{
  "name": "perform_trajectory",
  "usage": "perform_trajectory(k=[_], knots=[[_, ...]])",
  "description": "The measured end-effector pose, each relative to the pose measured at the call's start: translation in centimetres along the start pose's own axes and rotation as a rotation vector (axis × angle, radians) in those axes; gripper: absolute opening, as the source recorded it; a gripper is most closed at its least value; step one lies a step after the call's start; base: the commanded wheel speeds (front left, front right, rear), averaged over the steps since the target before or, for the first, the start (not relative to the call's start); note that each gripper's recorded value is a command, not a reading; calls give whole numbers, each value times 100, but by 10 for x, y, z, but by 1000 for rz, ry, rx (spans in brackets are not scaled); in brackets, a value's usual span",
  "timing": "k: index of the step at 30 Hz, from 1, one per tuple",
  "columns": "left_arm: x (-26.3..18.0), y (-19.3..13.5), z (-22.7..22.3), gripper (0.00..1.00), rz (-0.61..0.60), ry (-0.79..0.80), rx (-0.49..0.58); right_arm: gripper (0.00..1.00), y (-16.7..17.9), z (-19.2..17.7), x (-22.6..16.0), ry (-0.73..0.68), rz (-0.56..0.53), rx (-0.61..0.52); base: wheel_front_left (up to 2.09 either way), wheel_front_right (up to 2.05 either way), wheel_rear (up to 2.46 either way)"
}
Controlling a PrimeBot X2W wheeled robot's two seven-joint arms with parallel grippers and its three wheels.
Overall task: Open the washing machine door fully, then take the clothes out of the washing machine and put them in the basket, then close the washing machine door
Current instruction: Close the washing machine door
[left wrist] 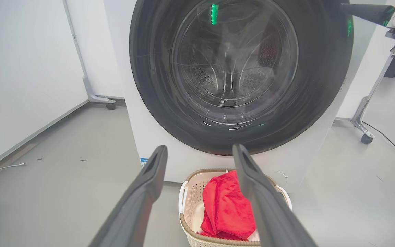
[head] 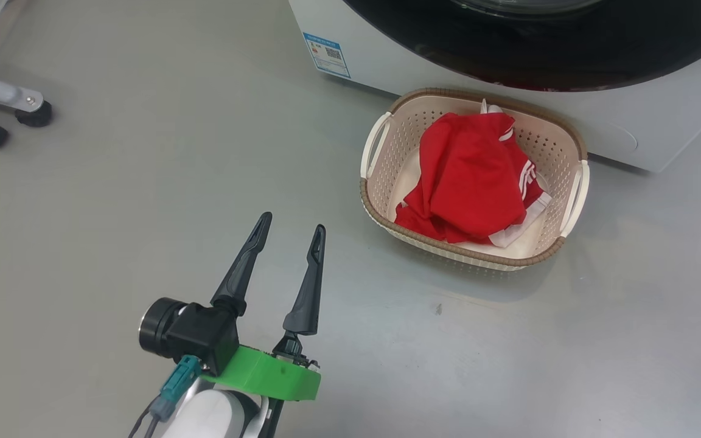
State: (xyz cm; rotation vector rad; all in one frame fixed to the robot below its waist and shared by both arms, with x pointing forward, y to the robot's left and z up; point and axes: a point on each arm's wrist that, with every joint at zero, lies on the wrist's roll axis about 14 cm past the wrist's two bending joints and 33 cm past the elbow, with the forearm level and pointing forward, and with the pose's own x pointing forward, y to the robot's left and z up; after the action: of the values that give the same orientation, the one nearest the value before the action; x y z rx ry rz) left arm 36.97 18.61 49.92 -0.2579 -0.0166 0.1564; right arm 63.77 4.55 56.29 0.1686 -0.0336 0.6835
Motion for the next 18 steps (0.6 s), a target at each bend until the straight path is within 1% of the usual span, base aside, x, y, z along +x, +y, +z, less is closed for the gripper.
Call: perform_trajectory(k=[8, 18], knots=[[4, 0, 3, 100, -1, -8, 4, 0, -10, -4, 8, -15, -23, 7, 0, 0, 0], [7, 3, 6, 100, 6, -18, -1, 0, -9, -11, 8, -20, -34, 26, 0, 0, 0]])
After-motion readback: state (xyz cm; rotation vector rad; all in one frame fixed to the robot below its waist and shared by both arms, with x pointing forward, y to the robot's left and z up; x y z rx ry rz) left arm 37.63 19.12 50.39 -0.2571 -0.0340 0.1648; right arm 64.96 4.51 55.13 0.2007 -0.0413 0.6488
